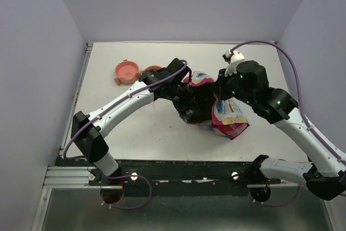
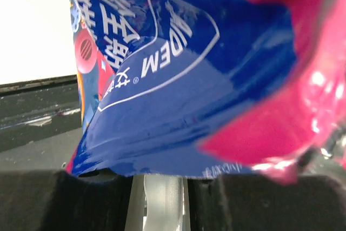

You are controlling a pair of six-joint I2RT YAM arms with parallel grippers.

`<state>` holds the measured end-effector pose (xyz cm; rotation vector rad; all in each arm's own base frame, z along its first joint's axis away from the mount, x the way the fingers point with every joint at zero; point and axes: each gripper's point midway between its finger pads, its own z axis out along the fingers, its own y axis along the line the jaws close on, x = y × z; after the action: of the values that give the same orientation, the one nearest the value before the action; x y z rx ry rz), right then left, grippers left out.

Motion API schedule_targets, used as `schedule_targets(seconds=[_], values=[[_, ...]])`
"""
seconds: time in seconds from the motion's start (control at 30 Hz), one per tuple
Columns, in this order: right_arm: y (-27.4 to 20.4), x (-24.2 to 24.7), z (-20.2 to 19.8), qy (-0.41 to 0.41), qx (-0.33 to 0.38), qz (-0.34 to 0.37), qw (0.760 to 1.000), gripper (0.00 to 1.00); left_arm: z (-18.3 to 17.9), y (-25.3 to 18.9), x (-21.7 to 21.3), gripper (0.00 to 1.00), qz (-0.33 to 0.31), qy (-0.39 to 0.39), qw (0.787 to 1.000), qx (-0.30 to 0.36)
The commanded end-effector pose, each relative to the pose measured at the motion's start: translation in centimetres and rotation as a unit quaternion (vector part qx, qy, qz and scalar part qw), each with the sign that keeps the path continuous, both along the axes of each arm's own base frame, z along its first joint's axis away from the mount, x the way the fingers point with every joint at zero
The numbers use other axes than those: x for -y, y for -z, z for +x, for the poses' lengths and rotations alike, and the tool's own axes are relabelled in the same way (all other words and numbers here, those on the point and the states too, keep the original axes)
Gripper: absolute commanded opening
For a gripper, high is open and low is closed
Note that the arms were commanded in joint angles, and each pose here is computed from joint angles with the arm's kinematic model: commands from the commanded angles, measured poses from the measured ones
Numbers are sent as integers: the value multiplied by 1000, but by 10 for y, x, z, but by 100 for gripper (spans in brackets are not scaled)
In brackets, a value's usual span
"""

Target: Serve the pet food

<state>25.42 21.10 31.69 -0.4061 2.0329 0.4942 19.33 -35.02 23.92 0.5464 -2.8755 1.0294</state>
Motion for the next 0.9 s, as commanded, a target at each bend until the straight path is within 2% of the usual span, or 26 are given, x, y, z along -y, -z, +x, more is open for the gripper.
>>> schedule_targets(seconds=[0.0, 0.1, 0.3, 0.43, 0.5, 0.67, 0.77, 0.87], values=[[-45, -20, -2, -26, 52, 92, 994, 1, 35, 32, 12, 0, 18, -79, 997, 0], [-44, -15, -5, -18, 49, 92, 994, 1, 61, 47, 28, 0, -3, -65, 996, 60], [-48, -3, -11, 0, 50, 100, 994, 1, 70, 79, 37, 0, -19, -44, 996, 75], [-46, 4, -12, 13, 51, 98, 994, 1, 71, 66, 41, 0, -74, -19, 989, 127], [-44, 8, -11, 23, 54, 92, 994, 1, 70, 45, 44, 0, -127, -2, 976, 176], [-38, 24, -8, 53, 67, 72, 994, 1, 50, -19, 50, 0, -278, 42, 921, 270], [-36, 32, -5, 73, 73, 58, 993, 1, 32, -40, 46, 0, -324, 72, 898, 288], [-38, 42, 0, 99, 81, 47, 991, 0, 19, -48, 38, 0, -339, 86, 889, 295]])
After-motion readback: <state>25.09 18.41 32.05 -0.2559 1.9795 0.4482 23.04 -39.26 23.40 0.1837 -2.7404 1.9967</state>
